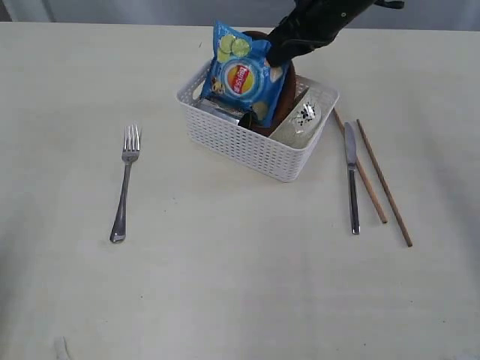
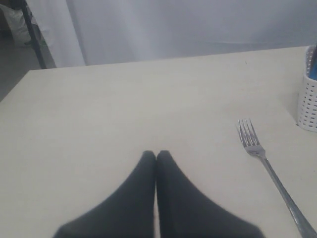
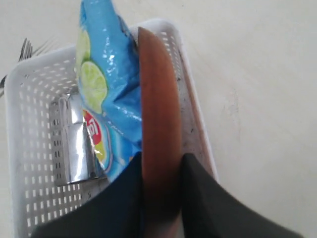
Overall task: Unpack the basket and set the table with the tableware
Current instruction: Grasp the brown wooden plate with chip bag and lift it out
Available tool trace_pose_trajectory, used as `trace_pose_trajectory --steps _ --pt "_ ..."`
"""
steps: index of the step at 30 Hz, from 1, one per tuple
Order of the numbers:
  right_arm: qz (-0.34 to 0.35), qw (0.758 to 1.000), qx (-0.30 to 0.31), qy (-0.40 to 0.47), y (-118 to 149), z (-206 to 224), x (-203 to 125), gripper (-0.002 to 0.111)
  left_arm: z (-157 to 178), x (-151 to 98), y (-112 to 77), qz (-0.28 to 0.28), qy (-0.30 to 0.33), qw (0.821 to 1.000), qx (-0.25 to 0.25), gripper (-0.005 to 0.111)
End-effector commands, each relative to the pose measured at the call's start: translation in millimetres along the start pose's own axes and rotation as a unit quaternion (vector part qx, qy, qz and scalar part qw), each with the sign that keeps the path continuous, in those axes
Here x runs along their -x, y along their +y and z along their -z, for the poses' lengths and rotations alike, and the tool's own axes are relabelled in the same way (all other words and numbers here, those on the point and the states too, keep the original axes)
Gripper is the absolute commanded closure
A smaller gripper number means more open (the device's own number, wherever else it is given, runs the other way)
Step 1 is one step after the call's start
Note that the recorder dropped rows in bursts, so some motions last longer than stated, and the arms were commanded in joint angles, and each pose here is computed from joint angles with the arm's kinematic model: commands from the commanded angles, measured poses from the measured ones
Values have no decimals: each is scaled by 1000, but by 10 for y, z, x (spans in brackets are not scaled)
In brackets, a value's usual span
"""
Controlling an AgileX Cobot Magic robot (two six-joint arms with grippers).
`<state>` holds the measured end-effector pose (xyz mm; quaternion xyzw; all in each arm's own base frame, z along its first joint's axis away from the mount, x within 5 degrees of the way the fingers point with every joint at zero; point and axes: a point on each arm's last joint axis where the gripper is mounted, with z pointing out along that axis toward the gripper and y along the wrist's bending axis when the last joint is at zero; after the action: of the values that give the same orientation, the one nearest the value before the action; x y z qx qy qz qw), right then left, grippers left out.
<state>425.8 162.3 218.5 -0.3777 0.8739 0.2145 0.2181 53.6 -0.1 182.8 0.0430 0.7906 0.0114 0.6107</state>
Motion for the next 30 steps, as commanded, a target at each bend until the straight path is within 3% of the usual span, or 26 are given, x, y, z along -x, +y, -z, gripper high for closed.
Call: trace_pose_trajectory --steps 1,4,8,16,23,30 --pt "-2 998 -14 -62 78 407 232 109 -1 -6 -4 1 0 1000 -3 107" --pt "-25 994 -7 -109 35 693 346 109 -1 -6 -4 1 0 1000 -3 107" --pt "-73 985 -10 -158 -210 1065 360 109 -1 -6 -4 1 0 1000 -3 107" --pt "-265 945 -57 -181 -1135 1404 -217 109 -1 -6 -4 1 0 1000 -3 107" --pt "-461 874 48 -144 -1887 829 -1020 109 -1 -6 -4 1 0 1000 -3 107" --pt "-529 838 59 -118 -2195 400 -1493 109 -1 -6 -4 1 0 1000 -3 107"
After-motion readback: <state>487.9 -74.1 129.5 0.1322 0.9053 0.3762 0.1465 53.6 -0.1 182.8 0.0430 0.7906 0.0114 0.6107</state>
